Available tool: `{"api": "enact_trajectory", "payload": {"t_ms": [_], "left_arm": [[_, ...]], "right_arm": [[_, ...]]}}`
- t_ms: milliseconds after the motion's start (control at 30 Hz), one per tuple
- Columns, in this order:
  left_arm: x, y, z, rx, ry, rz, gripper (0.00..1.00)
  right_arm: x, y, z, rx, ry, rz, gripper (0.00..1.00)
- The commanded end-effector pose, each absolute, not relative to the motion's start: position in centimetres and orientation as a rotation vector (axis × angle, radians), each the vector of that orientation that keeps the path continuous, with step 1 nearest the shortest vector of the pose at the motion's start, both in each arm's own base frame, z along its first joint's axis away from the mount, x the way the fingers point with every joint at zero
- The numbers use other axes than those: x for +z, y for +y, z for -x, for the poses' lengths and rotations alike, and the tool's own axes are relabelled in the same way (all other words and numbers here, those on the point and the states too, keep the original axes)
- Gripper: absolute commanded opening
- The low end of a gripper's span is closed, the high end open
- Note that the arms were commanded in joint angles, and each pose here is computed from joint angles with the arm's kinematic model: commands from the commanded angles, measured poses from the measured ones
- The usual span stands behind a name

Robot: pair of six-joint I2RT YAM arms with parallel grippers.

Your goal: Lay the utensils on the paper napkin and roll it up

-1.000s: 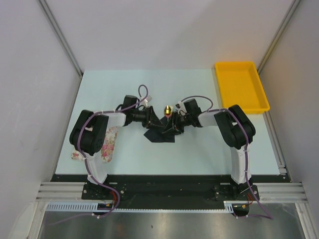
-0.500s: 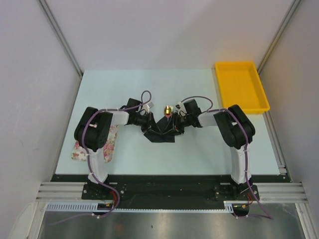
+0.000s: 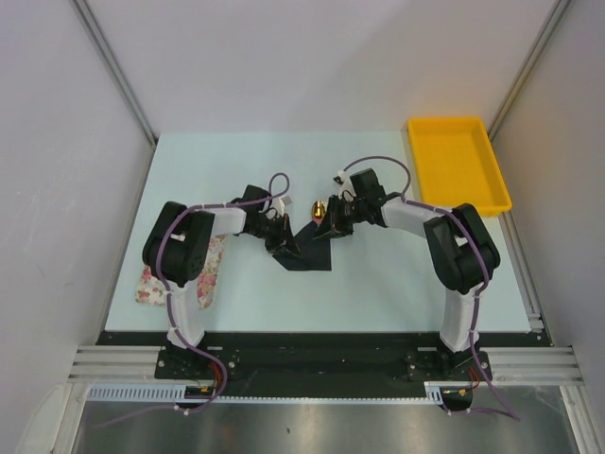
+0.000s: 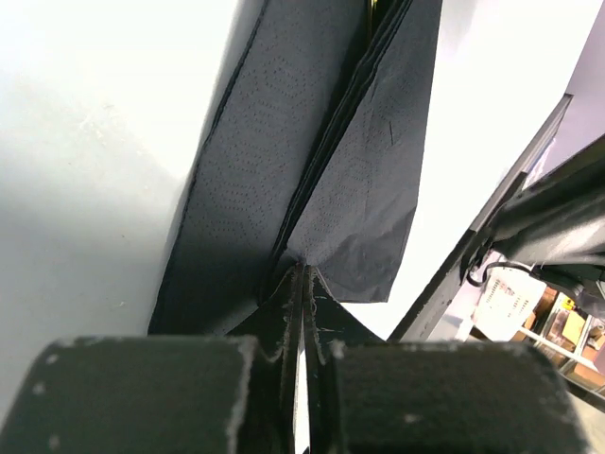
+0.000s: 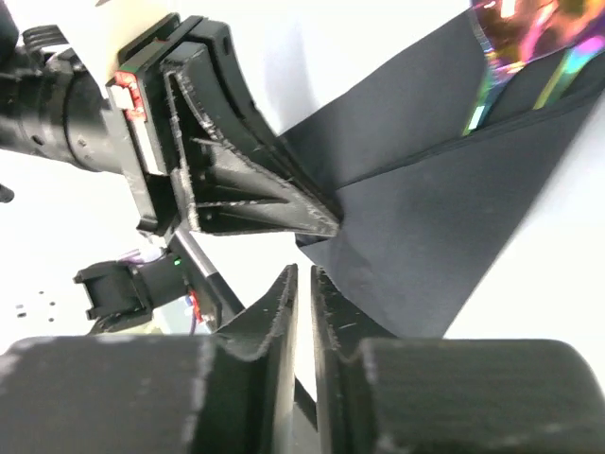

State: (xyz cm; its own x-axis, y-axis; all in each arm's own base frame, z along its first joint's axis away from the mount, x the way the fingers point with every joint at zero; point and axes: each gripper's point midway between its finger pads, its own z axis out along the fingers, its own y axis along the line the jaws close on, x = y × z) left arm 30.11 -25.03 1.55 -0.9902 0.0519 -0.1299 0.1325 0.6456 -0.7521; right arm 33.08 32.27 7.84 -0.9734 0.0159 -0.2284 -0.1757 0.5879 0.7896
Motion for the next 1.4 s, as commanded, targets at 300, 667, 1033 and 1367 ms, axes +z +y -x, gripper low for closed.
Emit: {"api": "enact_trajectory", "payload": {"t_ms": [300, 667, 1033, 1367], "left_arm": [[1.4, -25.2, -31.1, -1.213, 2.737, -0.221, 0.02], [6.6, -26.9, -31.1, -1.421, 2.481, -0.353, 0.18], [7.5, -31.0, -29.0, -1.527, 2.426, -0.455, 0.21], [0.7, -29.4, -28.2, -1.4, 2.66, -0.281, 0.08]], "right_arm": [[3.9, 32.7, -34.3, 1.184, 2.663, 0.179, 0.06], [-1.1, 31.4, -33.4, 1.087, 2.807, 0.112, 0.0], [-1.1, 31.0, -33.4, 1.102, 2.805, 0.093, 0.0], [-1.0, 31.1, -33.8, 1.106, 2.787, 0.102, 0.0]]}}
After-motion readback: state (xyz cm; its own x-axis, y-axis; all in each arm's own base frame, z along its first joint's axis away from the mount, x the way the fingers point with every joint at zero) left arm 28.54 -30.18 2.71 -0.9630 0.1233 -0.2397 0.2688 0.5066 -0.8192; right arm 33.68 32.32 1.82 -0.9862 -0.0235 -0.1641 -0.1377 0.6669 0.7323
